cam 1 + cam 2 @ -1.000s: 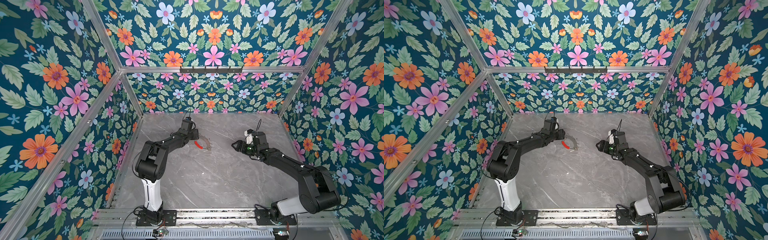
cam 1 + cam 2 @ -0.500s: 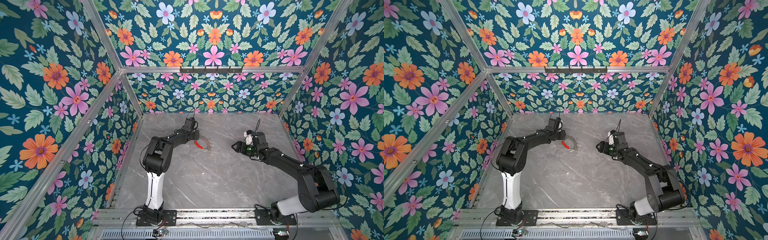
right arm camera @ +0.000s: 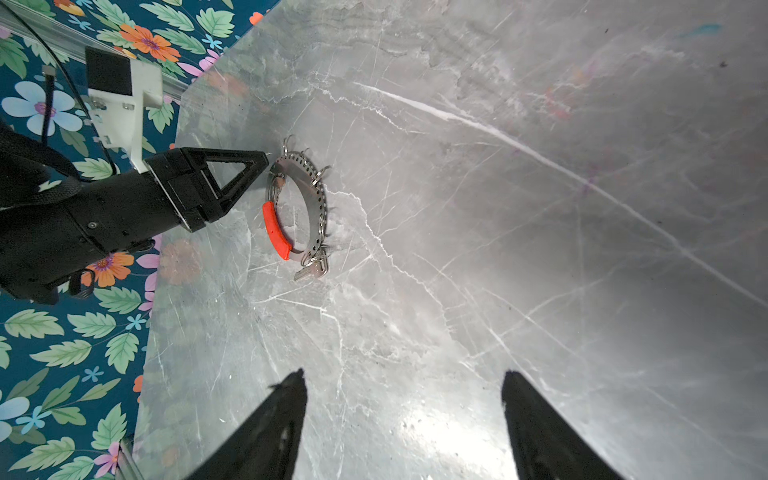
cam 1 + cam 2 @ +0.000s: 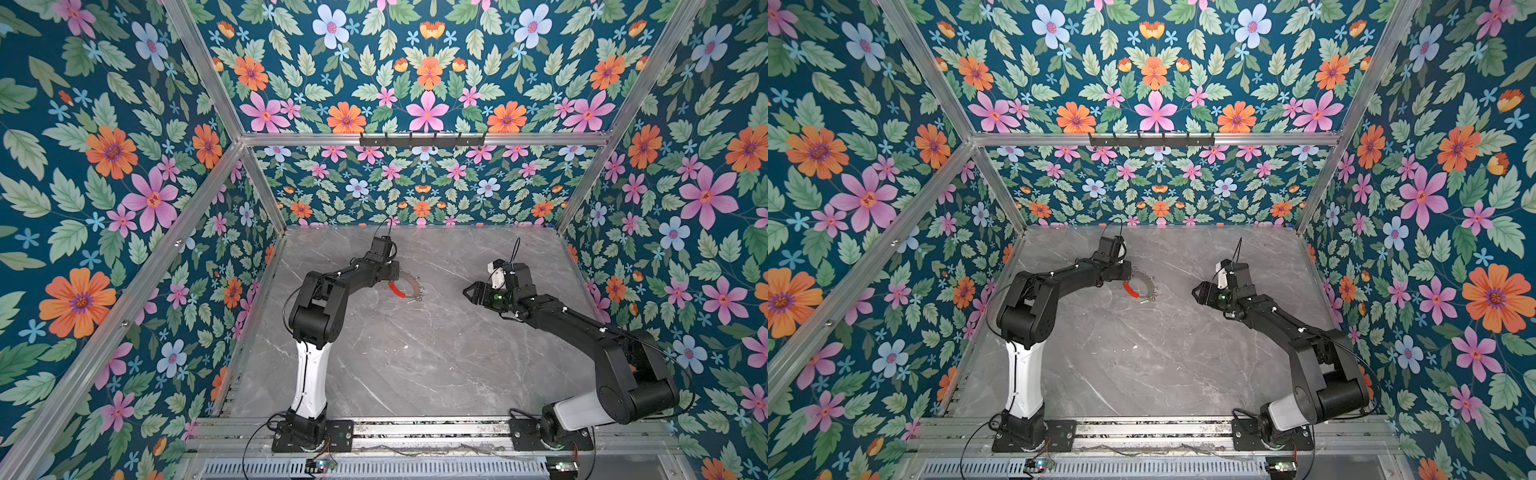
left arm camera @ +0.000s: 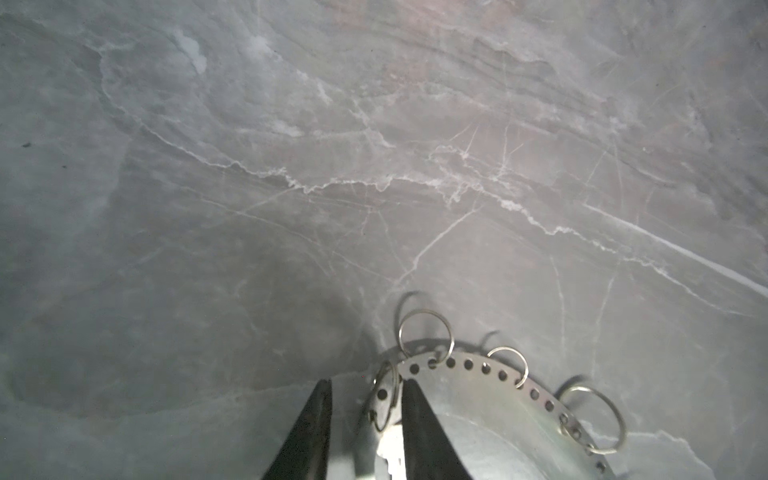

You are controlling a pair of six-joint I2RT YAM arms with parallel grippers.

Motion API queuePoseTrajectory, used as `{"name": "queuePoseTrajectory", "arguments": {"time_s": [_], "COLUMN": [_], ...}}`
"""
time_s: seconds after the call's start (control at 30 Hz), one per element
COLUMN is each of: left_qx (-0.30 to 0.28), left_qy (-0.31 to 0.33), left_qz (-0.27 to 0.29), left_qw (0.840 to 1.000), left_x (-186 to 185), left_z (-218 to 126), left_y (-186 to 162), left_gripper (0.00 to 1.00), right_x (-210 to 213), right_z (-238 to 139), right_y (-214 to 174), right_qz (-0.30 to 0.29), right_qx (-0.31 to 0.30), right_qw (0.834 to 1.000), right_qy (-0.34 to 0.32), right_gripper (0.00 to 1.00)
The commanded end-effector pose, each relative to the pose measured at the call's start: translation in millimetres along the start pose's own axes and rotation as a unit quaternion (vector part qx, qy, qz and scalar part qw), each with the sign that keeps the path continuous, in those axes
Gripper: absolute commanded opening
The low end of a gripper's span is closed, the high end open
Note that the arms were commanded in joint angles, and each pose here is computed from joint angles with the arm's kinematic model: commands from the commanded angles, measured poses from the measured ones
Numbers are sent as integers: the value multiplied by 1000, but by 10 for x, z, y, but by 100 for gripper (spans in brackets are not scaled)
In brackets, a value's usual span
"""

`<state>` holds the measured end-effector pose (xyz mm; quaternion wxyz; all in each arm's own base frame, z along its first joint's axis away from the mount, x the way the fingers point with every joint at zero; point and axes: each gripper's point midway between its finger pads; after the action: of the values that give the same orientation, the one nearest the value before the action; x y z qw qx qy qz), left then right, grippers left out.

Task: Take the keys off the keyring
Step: 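Close the left gripper on the keyring rim near a key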

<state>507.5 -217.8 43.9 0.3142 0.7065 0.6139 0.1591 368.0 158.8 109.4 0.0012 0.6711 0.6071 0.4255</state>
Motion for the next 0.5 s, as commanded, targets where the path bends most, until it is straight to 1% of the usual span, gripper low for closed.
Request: {"name": "queuePoseTrajectory", "arguments": {"time_s": [0.0,0.27,0.4,0.47], "left_qx": [0,2,9,10], "left_qy": [0,-7,-5,-6], "left_qz": [7,16,21,21], "left_qw": [1000,1000,1000,1000], "left_x": [-15,-51,-50,-45], "left_z": [-10,19,39,42], "left_y": [21,31,-19,-31], "left_gripper": [29,23,24,22], "right_x": [14,36,43,43], "right_z": [-17,-70,-85,-91], "right_y": [31,48,48,49], "right_qz": [-4,-3,-3,-3], "right_qx": [-6,-13,-14,-14], "right_qw": [1000,1000,1000,1000], "right_qy": [-1,0,1,0], "right_gripper": [76,76,76,76]}}
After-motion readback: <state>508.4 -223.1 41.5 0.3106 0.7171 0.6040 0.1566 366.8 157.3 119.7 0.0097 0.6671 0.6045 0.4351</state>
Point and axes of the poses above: each gripper's point midway between its finger pads, its own z axis out along the fingers, its own x axis along the line the jaws close on, y = z × x, and after that the axes turned 2 degrees about -z, right-handed
